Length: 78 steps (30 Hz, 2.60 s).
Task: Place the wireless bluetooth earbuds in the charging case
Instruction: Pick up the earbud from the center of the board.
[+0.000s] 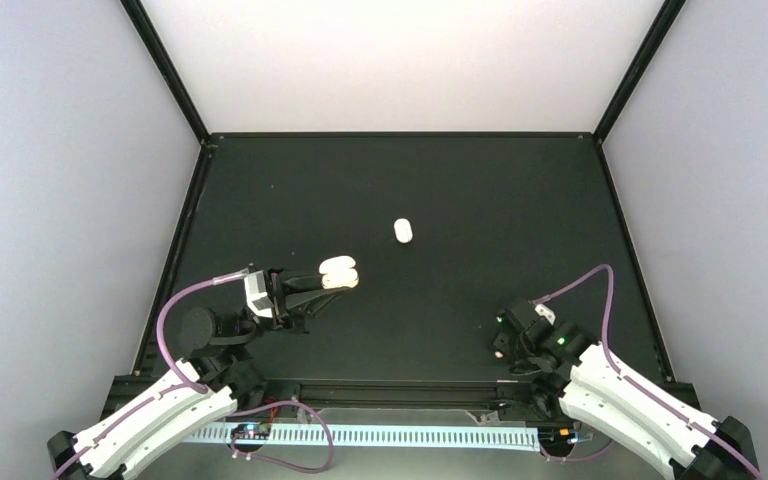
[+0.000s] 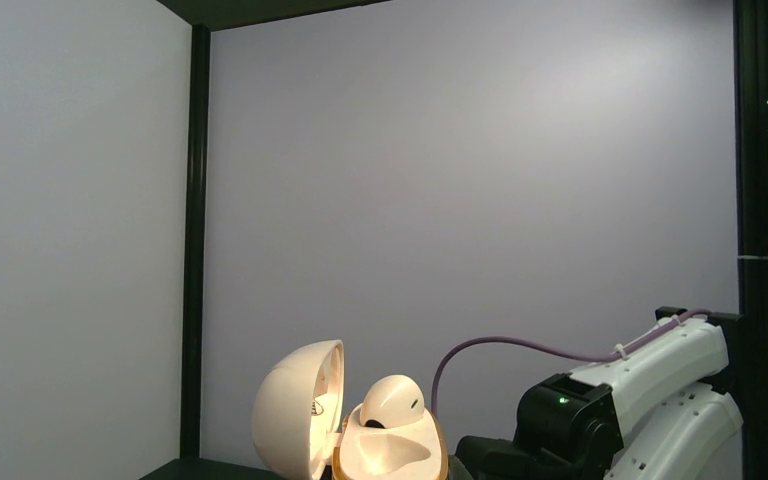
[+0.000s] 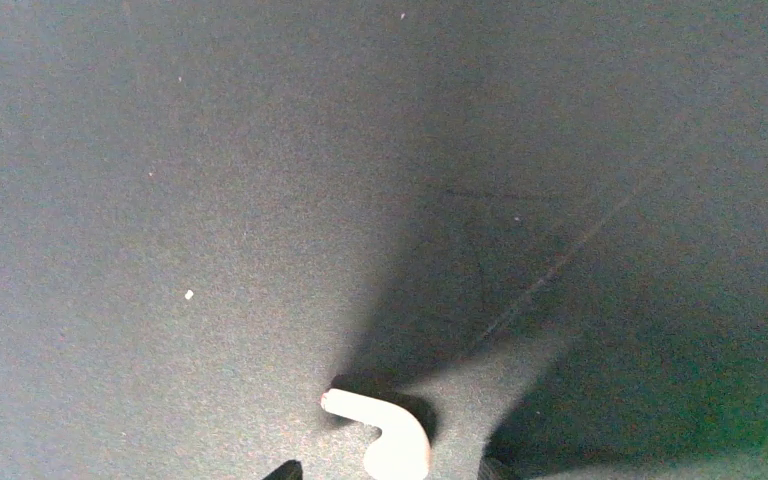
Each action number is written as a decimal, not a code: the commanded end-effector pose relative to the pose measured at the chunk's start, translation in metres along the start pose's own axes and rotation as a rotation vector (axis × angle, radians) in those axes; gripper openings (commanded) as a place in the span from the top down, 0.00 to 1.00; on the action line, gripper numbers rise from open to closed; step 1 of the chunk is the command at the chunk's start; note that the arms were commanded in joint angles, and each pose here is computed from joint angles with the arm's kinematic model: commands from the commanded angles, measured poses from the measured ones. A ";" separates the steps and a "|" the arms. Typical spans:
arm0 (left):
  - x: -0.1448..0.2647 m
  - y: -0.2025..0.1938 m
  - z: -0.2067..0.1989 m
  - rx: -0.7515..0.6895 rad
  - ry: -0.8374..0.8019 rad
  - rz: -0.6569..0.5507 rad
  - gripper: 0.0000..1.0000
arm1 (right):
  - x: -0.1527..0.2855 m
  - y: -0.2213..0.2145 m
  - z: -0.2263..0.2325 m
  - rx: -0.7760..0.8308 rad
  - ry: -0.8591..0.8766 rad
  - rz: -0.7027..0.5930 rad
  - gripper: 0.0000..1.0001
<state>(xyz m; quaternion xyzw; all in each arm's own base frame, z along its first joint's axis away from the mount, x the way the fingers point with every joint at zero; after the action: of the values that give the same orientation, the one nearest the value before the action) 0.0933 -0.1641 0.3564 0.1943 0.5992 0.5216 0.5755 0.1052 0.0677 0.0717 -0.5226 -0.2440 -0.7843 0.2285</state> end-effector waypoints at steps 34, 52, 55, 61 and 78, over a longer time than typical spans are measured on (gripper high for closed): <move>-0.002 0.005 -0.002 0.006 -0.020 -0.019 0.98 | -0.007 0.004 0.012 0.057 -0.021 -0.036 0.81; -0.002 0.011 -0.002 -0.010 -0.019 -0.026 0.98 | 0.036 0.001 0.132 0.573 0.320 -0.059 0.90; -0.001 0.016 -0.002 -0.022 -0.017 -0.024 0.98 | 0.035 -0.013 0.172 0.798 0.351 -0.005 0.90; 0.006 0.031 -0.004 -0.073 -0.008 -0.023 0.98 | 0.013 -0.047 0.220 1.178 0.264 0.090 0.88; 0.025 0.028 -0.008 -0.147 0.022 0.026 0.98 | -0.004 -0.074 0.216 1.439 0.103 -0.094 0.89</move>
<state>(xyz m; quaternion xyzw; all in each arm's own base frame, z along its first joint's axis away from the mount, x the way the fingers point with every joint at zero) 0.0686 -0.1364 0.3639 0.1566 0.5662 0.5656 0.5789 0.2118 0.2633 0.1217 -0.2020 -0.6587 -0.4675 0.5538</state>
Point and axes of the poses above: each gripper's point midway between its finger pads, its own x axis back along the fingers, its own z axis along the line the jaws close on, y = z × x, the point moved 5 cm from there along x, back along the fingers, and after that the axes turned 15 degrees about -x, right-handed, at the moved point
